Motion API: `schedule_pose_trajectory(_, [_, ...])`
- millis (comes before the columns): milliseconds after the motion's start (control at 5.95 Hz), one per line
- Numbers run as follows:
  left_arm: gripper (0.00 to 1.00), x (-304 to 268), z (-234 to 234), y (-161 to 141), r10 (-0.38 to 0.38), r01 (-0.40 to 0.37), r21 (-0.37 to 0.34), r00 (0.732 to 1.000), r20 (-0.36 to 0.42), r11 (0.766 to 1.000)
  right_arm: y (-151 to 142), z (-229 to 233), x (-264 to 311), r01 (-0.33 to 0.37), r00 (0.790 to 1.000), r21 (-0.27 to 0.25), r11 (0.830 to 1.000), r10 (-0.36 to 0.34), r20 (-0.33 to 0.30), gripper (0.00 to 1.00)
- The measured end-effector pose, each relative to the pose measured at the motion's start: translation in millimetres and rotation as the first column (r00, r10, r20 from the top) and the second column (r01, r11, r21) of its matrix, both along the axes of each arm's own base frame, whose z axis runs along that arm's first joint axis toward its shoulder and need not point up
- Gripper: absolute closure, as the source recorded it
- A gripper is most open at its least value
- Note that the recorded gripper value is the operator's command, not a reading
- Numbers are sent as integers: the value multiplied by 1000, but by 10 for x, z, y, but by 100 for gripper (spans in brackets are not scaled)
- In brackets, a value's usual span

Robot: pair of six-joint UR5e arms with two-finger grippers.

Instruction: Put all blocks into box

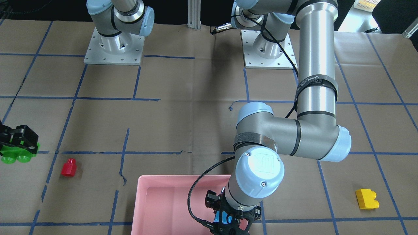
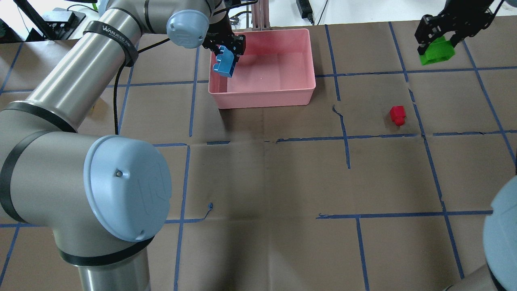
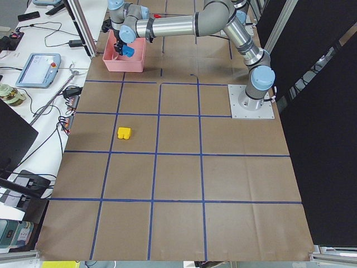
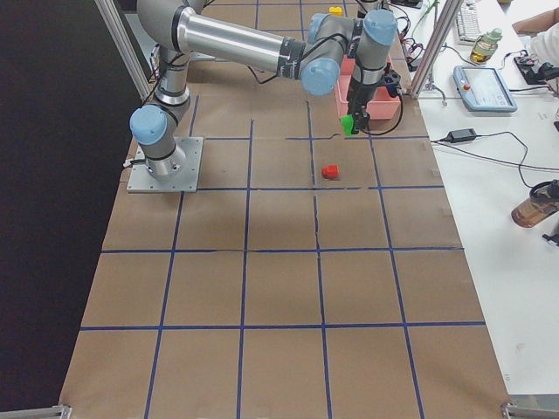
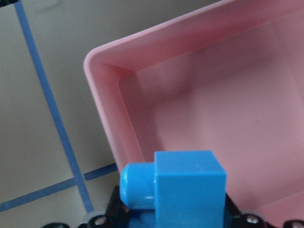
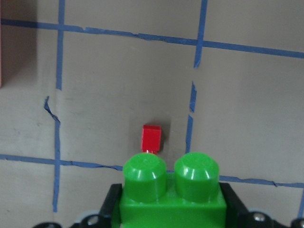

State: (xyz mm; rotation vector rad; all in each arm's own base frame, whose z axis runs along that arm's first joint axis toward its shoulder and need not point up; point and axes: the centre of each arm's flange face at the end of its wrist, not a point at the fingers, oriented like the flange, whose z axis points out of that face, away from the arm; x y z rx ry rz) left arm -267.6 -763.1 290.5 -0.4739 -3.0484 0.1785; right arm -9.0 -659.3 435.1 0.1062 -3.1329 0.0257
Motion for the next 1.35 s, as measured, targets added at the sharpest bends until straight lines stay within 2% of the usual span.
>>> schedule_pose_trajectory(168, [1,-28,-1,10,8,-8,-1,1000,0,1000,-78,35,372,29,1000,-11,1000,-29,3,74])
schedule_pose_trajectory(336, [1,66,35,8,22,-22,0,1000,6,1000,-110,55,618,52,999,-17,999,-51,7,74])
schedule_pose_trajectory(504, [1,424,185,-22,54,-54,9,998,12,998,-153,57,849,77,997,-26,997,-77,28,74])
schedule_pose_trajectory(841, [1,1685,461,35,149,-152,61,988,45,987,-432,-34,1689,131,989,-46,990,-127,74,74])
schedule_pose_trajectory(1009, [1,2456,400,206,178,-186,107,981,78,977,-642,-221,2129,149,986,-45,988,-145,83,73])
schedule_pose_trajectory(1177, [1,3130,273,362,160,-170,126,983,86,977,-851,-563,2486,146,986,-45,988,-142,90,73])
schedule_pose_trajectory(1345, [1,3625,140,404,159,-169,97,983,95,981,-1006,-950,2741,133,987,-54,990,-127,98,36])
